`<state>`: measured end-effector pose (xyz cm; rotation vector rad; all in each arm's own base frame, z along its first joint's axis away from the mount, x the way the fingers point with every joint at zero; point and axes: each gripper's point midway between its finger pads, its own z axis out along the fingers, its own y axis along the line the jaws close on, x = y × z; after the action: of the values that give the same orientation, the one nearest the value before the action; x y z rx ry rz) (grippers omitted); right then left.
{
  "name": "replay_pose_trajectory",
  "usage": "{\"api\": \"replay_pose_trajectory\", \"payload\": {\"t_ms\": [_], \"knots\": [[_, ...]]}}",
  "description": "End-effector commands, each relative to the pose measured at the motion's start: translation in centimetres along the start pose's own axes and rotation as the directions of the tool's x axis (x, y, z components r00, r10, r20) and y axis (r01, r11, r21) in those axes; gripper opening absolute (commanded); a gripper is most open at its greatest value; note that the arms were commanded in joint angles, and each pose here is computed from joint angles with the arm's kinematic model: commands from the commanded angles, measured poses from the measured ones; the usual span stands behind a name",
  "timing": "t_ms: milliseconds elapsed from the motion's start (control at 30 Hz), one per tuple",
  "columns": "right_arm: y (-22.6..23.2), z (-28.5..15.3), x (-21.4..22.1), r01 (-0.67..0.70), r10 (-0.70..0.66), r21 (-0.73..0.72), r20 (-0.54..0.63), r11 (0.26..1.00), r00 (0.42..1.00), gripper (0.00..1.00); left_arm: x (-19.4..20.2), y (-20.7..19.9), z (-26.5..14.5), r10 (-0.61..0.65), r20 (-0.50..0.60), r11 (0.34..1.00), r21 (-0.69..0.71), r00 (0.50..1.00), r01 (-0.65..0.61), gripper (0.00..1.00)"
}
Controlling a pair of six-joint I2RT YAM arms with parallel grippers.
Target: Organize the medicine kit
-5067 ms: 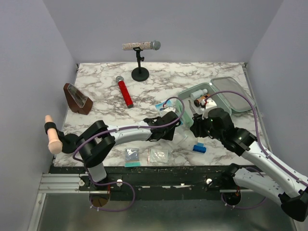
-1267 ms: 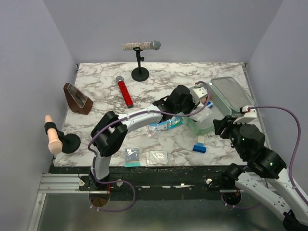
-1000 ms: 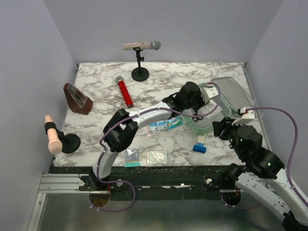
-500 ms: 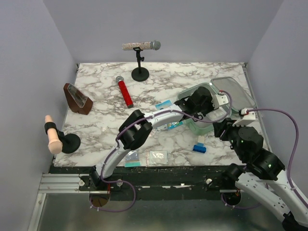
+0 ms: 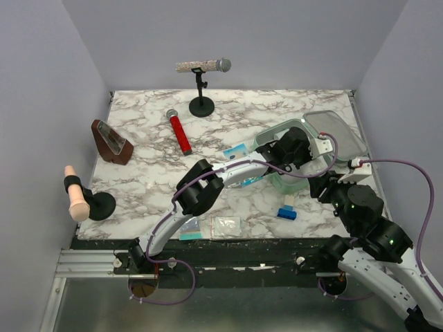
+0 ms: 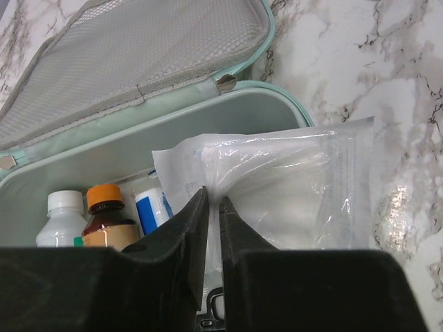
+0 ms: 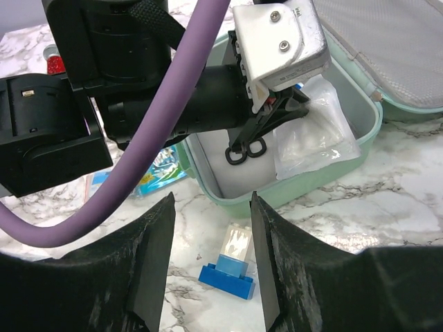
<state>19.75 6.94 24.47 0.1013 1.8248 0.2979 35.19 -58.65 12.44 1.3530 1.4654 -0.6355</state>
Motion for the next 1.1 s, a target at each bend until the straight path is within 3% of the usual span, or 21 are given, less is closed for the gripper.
{"api": "replay_pose_trajectory", "payload": {"t_ms": [0, 233, 467, 600, 667, 833, 1067], "knots": [[-0.4, 0.0, 0.7, 0.008, -0.007, 0.011, -0.011, 1.000, 1.000, 0.56, -0.5, 0.5, 0.6, 0.020, 0.015, 0.999, -0.035, 1.000, -0.020, 0.20], [-0.4, 0.0, 0.7, 0.005, -0.005, 0.011, -0.006, 1.000, 1.000, 0.56, 0.1, 2.4, 0.5, 0.028, -0.016, 0.990, -0.140, 0.999, -0.030, 0.22], [-0.2, 0.3, 1.0, 0.016, -0.016, 0.008, -0.019, 1.000, 1.000, 0.56, 0.1, 2.8, 0.1, -0.009, -0.011, 0.984, -0.176, 1.000, 0.007, 0.61], [-0.3, 0.2, 0.7, 0.012, -0.012, 0.010, -0.011, 1.000, 1.000, 0.56, -1.7, 2.4, -0.6, -0.025, 0.055, 0.988, -0.152, 0.998, 0.033, 0.74], [-0.3, 0.1, 0.7, 0.011, -0.011, 0.007, -0.009, 1.000, 1.000, 0.56, -2.8, 2.3, -1.0, -0.030, 0.080, 0.989, -0.142, 0.996, 0.041, 0.85], [-0.2, -0.1, 0.5, 0.004, -0.004, 0.003, -0.011, 1.000, 1.000, 0.57, -4.6, 2.5, -2.3, -0.041, 0.116, 0.988, -0.145, 0.992, 0.058, 0.98], [-0.3, -0.3, 0.3, -0.029, 0.029, 0.024, -0.025, 0.999, 0.999, 0.59, -6.9, 4.2, -5.4, -0.060, 0.162, 0.971, -0.219, 0.985, 0.095, 0.99]]}}
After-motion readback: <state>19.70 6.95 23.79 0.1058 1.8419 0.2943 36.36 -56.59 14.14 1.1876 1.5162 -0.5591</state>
